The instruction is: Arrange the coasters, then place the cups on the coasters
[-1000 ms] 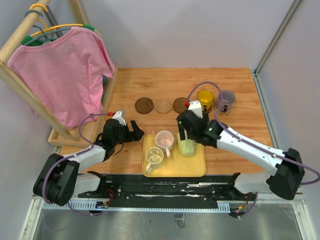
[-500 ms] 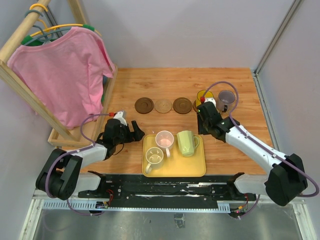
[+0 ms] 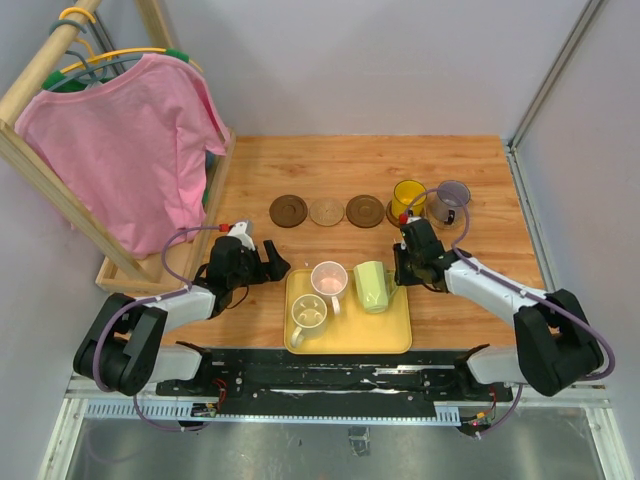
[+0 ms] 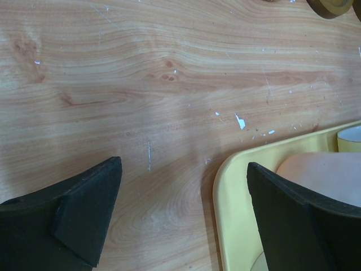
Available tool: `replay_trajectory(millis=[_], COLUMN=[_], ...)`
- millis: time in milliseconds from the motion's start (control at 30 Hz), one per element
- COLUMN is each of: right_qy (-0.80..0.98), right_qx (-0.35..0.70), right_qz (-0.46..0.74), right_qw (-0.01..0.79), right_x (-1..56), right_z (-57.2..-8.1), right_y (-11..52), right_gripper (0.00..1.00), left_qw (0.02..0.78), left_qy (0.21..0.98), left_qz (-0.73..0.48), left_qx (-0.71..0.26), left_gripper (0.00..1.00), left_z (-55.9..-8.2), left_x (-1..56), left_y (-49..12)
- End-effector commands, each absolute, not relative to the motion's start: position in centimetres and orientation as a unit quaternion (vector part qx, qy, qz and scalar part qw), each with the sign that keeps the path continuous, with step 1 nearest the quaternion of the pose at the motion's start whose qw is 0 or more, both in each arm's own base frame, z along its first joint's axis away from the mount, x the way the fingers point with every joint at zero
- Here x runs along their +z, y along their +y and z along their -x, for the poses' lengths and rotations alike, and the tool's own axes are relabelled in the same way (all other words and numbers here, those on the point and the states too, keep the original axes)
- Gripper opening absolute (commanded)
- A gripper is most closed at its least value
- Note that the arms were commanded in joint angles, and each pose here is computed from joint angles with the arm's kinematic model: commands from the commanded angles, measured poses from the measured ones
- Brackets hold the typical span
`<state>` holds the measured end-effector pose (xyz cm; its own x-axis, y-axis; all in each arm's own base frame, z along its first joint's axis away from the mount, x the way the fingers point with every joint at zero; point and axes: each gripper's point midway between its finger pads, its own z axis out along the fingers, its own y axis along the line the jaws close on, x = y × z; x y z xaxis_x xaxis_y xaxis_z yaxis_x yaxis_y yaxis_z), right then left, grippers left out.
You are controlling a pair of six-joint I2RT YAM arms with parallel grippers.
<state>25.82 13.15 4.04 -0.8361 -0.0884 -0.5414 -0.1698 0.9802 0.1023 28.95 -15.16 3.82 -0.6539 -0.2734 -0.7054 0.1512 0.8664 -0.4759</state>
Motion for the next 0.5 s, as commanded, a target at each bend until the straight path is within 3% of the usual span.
replay_trajectory(millis=[0,333,467], right_qy=[0.946,0.952,0.956], right_qx=[0.104,0.094,0.086], right_qz=[0.089,0.092,0.091], right_qw=[0.293,0.275,0.265], right_x=[3.6,1.8,1.0], right_z=[-27.0,-27.2,-27.0], right_y=[14.3,14.3,14.0], right_gripper=[0.25,0.24,0.15], left_qw=[0.406,0.403,0.404], left_qy=[0.877,0.879,0.878], left_qz=[0.029,0.03,0.03], left_qx=[-0.255,-0.253,-0.255], left_gripper=[0.97,0.97,0.97], left_z=[-28.8,-28.7,-28.7], left_x=[3.5,3.2,3.3], left_y=[-15.5,-15.4,-15.5])
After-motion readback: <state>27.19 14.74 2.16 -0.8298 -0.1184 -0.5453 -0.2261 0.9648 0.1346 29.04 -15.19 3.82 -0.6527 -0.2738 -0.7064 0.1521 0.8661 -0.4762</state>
